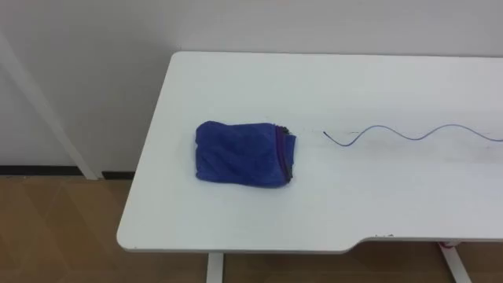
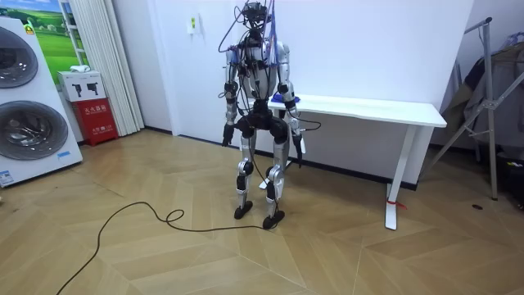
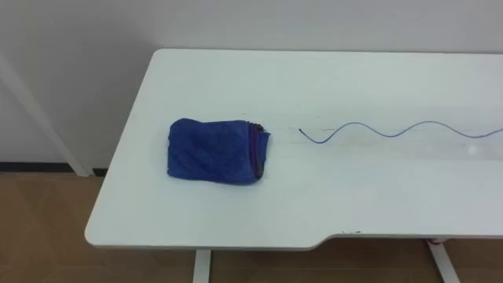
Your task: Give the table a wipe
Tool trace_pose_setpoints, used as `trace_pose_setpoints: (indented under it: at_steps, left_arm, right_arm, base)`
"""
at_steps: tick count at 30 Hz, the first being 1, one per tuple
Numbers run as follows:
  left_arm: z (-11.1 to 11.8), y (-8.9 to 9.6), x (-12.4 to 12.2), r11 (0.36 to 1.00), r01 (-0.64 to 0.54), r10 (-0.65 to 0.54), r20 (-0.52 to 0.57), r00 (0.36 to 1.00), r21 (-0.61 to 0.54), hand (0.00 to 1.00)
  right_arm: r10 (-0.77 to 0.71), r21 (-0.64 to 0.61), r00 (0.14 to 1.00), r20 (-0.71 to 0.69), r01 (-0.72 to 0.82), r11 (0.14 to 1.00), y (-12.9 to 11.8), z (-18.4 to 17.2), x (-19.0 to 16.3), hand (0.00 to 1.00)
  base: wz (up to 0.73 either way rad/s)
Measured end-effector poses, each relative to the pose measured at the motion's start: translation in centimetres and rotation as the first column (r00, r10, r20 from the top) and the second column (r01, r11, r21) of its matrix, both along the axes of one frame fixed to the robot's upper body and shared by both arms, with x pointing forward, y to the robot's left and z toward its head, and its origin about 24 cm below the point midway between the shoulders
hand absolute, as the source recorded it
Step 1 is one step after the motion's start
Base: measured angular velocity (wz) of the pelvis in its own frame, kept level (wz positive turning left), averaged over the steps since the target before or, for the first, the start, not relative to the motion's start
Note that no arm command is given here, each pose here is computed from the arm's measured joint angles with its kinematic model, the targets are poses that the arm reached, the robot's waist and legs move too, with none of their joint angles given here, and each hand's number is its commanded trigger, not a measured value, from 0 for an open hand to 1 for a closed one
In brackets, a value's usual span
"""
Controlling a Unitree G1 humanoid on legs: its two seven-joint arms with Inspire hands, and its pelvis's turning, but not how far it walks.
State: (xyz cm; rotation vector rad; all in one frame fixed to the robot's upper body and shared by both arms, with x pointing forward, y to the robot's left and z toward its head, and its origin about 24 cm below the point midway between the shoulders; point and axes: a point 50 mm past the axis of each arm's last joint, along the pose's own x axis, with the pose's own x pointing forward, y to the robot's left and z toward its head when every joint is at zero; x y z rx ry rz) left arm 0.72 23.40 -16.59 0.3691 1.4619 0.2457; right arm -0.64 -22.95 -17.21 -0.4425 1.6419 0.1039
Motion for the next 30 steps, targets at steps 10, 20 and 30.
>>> trace_pose_setpoints:
  at_steps: [10, 20, 30]
  left_arm:
    - [0.0, 0.0, 0.0, 1.0, -0.009, 0.009, 0.004, 1.0, -0.004, 0.0]
    - [0.0, 0.2, -0.5, 0.999, -0.036, 0.036, -0.008, 0.999, 0.003, 0.0]
    - [1.0, 3.4, -2.9, 0.975, -0.195, 0.197, -0.003, 0.98, 0.111, 0.0]
  right_arm:
    - [-0.003, -0.001, 1.0, 0.001, 0.003, 1.0, 0.0, 0.0, 0.1, 0.0]
    - [-0.198, -0.072, 0.979, 0.047, 0.201, 0.977, -0.7, 0.1, -0.6, 0.0]
    - [-0.745, -0.238, 0.605, 0.282, 0.796, 0.556, -5.0, 1.6, -3.1, 0.0]
  base:
    - [0.0]
    - [0.0]
    - [-0.01]
